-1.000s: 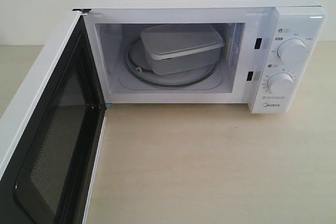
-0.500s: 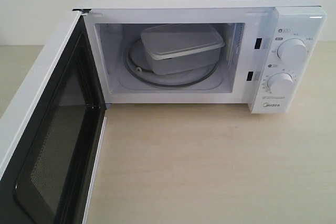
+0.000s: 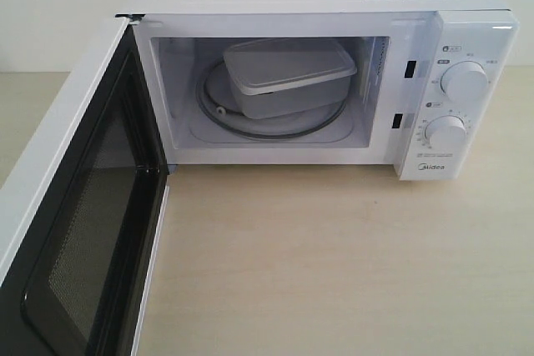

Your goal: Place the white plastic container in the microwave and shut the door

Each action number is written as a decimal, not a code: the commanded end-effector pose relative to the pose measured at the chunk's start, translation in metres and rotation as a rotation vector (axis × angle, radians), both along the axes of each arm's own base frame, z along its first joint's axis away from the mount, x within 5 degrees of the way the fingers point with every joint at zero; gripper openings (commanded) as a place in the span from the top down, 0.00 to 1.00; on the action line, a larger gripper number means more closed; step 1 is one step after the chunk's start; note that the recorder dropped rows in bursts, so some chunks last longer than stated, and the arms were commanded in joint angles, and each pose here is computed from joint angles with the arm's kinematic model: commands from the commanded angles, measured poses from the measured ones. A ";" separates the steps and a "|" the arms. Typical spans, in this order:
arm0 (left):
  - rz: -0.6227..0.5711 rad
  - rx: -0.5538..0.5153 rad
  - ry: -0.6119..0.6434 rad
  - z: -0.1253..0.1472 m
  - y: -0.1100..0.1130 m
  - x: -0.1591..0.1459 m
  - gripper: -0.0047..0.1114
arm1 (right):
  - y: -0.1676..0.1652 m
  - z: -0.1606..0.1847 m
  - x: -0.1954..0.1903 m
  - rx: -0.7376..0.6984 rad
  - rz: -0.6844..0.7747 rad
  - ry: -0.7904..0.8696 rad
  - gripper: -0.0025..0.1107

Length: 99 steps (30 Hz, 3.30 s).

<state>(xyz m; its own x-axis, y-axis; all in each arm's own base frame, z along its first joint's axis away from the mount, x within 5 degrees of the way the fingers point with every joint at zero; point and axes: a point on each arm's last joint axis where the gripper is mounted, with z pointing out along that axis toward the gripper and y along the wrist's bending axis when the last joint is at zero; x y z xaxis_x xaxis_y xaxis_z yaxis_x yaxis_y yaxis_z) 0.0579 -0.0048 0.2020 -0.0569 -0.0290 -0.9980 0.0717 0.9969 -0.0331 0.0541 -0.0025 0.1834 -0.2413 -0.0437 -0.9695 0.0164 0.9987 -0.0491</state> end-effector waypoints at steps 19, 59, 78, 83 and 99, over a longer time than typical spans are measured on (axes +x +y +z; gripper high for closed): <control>-0.053 -0.107 -0.372 0.152 -0.001 -0.058 0.92 | 0.000 0.001 0.000 0.003 0.004 -0.008 0.98; -0.666 0.116 0.865 0.107 -0.057 0.107 0.92 | 0.000 0.000 0.000 0.005 0.003 -0.004 0.98; -0.767 0.028 0.659 0.108 -0.096 0.128 0.92 | 0.000 0.000 0.000 0.005 0.003 -0.004 0.98; -0.773 0.041 0.650 0.108 -0.096 0.129 0.92 | 0.000 0.000 0.000 0.005 0.003 -0.004 0.98; -0.809 0.100 0.675 0.090 -0.113 0.149 0.92 | 0.000 0.000 0.000 0.005 0.003 -0.005 0.98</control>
<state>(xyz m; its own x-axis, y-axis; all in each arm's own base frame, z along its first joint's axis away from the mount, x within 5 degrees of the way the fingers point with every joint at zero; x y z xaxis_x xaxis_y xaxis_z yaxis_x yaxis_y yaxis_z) 0.2003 -0.1148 0.2903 -0.5784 0.3597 -0.7322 0.7142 0.6570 -0.2415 0.0540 -0.0024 0.1830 -0.2455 -0.0397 -0.9686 0.0162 0.9989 -0.0451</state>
